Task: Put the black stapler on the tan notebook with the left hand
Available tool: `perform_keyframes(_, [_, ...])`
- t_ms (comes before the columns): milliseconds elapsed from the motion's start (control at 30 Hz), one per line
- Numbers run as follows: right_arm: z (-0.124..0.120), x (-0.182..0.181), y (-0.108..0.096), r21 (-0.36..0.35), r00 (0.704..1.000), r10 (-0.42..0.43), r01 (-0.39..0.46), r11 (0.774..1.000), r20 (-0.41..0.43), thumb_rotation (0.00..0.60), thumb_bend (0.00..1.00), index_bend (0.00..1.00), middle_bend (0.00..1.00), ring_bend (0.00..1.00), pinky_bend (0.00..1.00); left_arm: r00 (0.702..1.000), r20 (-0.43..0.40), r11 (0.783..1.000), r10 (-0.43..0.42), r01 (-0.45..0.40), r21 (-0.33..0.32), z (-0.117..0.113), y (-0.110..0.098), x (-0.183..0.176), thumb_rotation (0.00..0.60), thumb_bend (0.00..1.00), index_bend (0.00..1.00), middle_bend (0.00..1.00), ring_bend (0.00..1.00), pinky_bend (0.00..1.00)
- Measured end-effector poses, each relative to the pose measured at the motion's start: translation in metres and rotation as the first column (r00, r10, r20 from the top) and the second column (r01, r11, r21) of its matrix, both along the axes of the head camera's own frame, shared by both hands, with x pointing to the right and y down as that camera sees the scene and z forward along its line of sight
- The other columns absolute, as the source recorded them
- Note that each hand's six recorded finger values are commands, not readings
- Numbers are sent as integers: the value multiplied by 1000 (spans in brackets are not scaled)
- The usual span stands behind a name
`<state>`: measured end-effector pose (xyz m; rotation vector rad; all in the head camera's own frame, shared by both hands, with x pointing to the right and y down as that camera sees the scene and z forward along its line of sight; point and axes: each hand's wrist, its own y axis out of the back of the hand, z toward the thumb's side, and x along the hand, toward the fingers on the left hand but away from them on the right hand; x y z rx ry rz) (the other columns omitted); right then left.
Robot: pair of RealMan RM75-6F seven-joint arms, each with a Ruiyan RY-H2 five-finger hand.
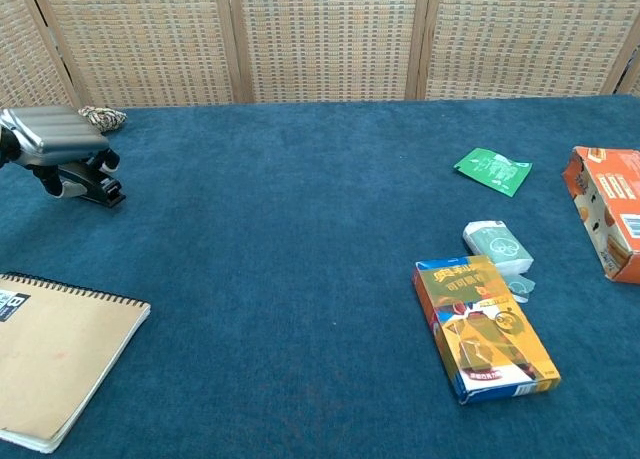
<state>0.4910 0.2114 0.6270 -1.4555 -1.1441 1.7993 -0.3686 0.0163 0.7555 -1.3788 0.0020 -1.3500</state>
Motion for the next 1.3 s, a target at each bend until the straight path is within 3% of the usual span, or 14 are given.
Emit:
perform_keyframes(300, [-2,-2,-1,7,1000,-9,9,1000,9,600,95,0,0,0,0,997,-67,998,42,-39,42,-23,-3,1,600,491,689,550,389,473])
perform_keyframes(500, [-6,-11,-1,19,999,-34,33,999,28,600,95,0,0,0,0,986,-150,997,75,-70,37,-42,13,6,600,492,689,550,389,473])
perform_keyframes(600, [-9,-16,-1,27,998,-46,45,999,40,600,95,0,0,0,0,975,-204,996,90,-87,21,-56,33,13,600,492,688,550,389,473])
perform_keyframes(833, [-20,-30,3,50,994,-86,83,995,67,600,95,0,0,0,0,953,-278,992,120,-127,-7,-98,101,32,600,492,688,550,388,473])
perform_keyframes(1067, [-29,-43,5,71,987,-128,121,990,94,600,95,0,0,0,0,968,-198,987,151,-158,-23,-126,163,17,600,492,688,550,389,472])
perform_keyframes(1300, [-36,-47,6,89,984,-139,129,988,111,600,95,0,0,0,0,970,-138,977,201,-210,-48,-131,198,8,600,492,688,550,388,471])
